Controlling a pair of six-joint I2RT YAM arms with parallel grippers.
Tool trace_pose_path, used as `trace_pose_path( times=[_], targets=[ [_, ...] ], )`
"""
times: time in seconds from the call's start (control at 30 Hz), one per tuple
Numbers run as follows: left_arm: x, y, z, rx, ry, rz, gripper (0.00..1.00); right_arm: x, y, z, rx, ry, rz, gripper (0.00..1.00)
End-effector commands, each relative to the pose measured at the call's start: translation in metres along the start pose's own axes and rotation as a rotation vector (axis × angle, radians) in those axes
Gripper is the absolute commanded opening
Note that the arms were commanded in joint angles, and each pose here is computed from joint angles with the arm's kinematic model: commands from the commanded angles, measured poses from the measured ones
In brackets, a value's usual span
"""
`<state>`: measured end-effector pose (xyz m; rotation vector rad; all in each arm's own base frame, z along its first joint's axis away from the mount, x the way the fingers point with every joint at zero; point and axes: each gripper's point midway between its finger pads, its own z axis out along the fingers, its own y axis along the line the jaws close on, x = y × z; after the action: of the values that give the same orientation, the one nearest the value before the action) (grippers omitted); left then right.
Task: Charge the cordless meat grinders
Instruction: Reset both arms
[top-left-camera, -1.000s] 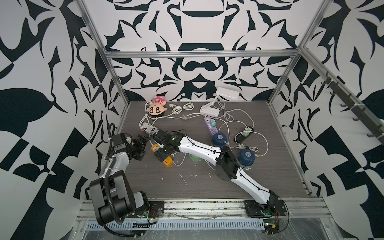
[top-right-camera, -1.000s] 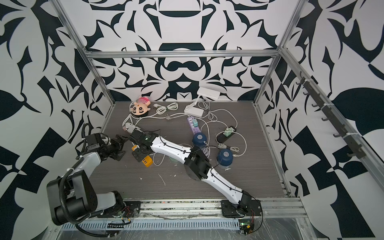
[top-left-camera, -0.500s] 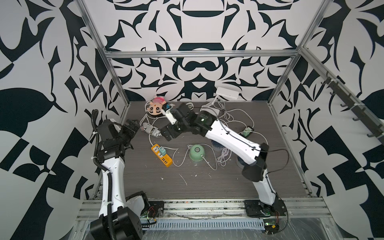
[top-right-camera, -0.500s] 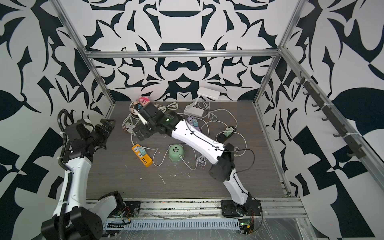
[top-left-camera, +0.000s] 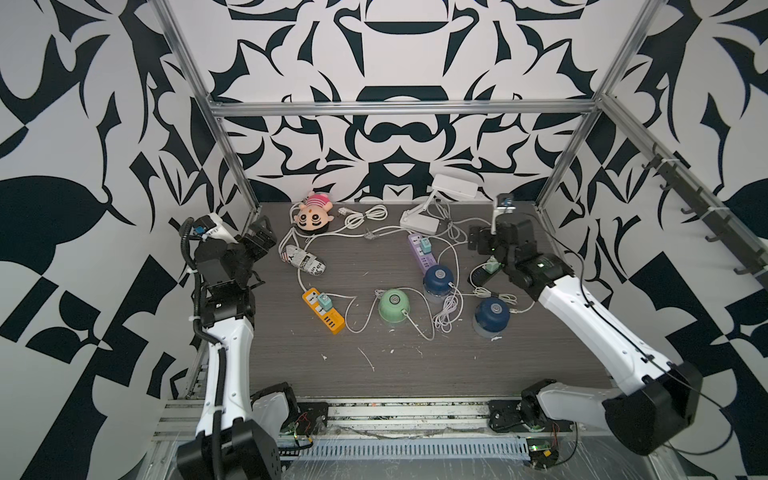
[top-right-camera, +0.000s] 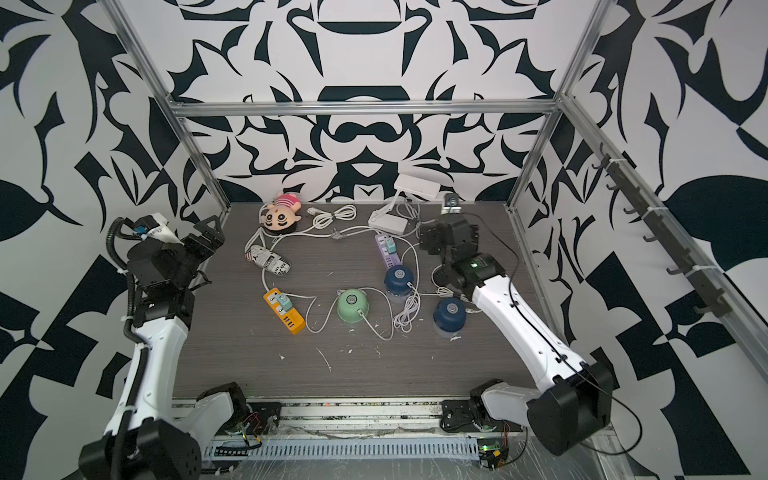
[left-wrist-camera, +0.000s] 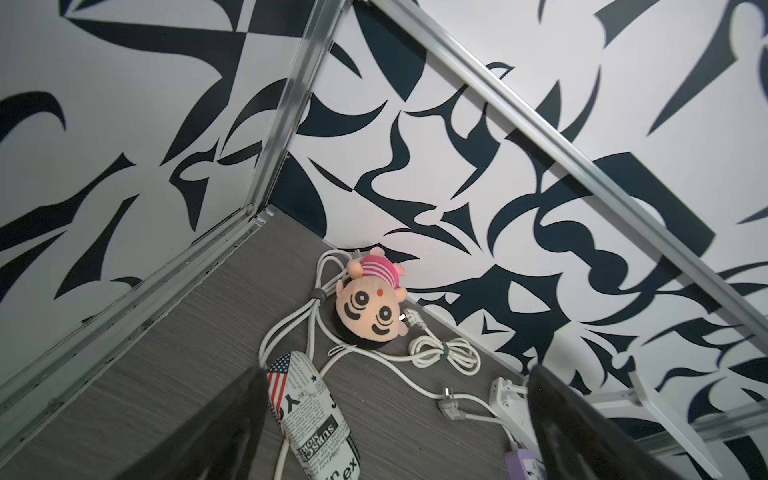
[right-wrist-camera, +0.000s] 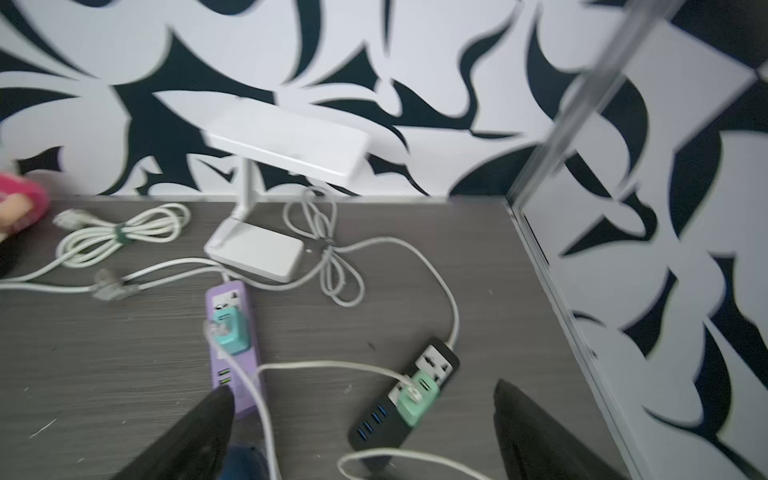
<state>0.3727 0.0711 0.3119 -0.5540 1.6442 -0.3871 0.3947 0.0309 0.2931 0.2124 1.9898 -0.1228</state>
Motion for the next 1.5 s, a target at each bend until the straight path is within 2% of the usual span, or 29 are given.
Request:
trace_pose_path(
  times=[0.0,0.07,0.2,0.3,0.37,0.4,0.47,0.5,0.77,0.83,0.9,0.97,1.03,1.13,1.23,1.3,1.33,1.4,1.43,1.47],
  targets=[
    [0.002,0.018,0.015,-0.05,-0.066,0.016,0.99,-0.021,-0.089,0.028,0.209,-0.089,0.258,1.0],
    [0.015,0.039,0.022,-0.124,-0.067,0.064,0.99,0.006,-0.145,0.047,0.345,-0.043,0.324,1.0],
    [0.047,0.081,0.028,-0.256,-0.041,0.187,0.99,0.061,-0.19,0.064,0.532,0.018,0.271,1.0],
    [0.079,0.115,0.028,-0.361,0.029,0.276,0.99,0.109,-0.198,0.074,0.588,0.121,0.196,1.0],
    [0.104,0.135,0.029,-0.406,0.081,0.292,0.99,0.141,-0.199,0.075,0.61,0.192,0.166,1.0],
    [0.106,0.141,0.03,-0.422,0.068,0.303,0.99,0.155,-0.198,0.074,0.615,0.21,0.164,1.0],
    [0.11,0.138,0.032,-0.423,0.126,0.296,0.99,0.172,-0.189,0.073,0.595,0.197,0.16,1.0],
    [0.111,0.135,0.035,-0.406,0.116,0.298,1.0,0.177,-0.181,0.073,0.572,0.181,0.153,1.0],
    [0.117,0.118,0.035,-0.335,0.113,0.406,0.99,0.168,-0.089,0.085,0.295,0.051,-0.025,1.0],
    [0.121,0.115,0.035,-0.318,0.139,0.407,0.99,0.176,-0.083,0.091,0.291,0.062,-0.053,1.0],
    [0.136,0.124,0.032,-0.345,0.212,0.405,0.99,0.176,-0.08,0.092,0.283,0.073,-0.056,1.0],
    [0.152,0.134,0.03,-0.377,0.257,0.412,0.99,0.176,-0.077,0.093,0.258,0.034,-0.055,1.0],
    [0.164,0.133,0.031,-0.358,0.265,0.409,1.0,0.177,-0.073,0.093,0.226,0.005,-0.062,1.0],
    [0.168,0.115,0.039,-0.257,0.226,0.407,0.99,0.179,-0.064,0.088,0.162,-0.029,-0.066,1.0],
    [0.171,0.112,0.042,-0.235,0.235,0.393,0.99,0.182,-0.057,0.084,0.097,-0.066,-0.073,1.0],
    [0.171,0.104,0.039,-0.184,0.197,0.367,0.99,0.194,-0.047,0.083,0.028,-0.077,-0.091,0.99],
    [0.175,0.097,0.037,-0.125,0.164,0.364,0.99,0.19,-0.044,0.082,0.025,-0.121,-0.106,1.0],
    [0.196,0.092,0.035,-0.064,0.125,0.43,1.0,0.19,-0.048,0.081,0.059,-0.098,-0.091,1.0],
    [0.192,0.089,0.037,-0.053,0.063,0.446,0.99,0.19,-0.049,0.083,0.071,-0.095,-0.085,1.0],
    [0.191,0.089,0.039,-0.062,0.053,0.45,1.0,0.189,-0.051,0.082,0.081,-0.114,-0.094,1.0]
  ],
)
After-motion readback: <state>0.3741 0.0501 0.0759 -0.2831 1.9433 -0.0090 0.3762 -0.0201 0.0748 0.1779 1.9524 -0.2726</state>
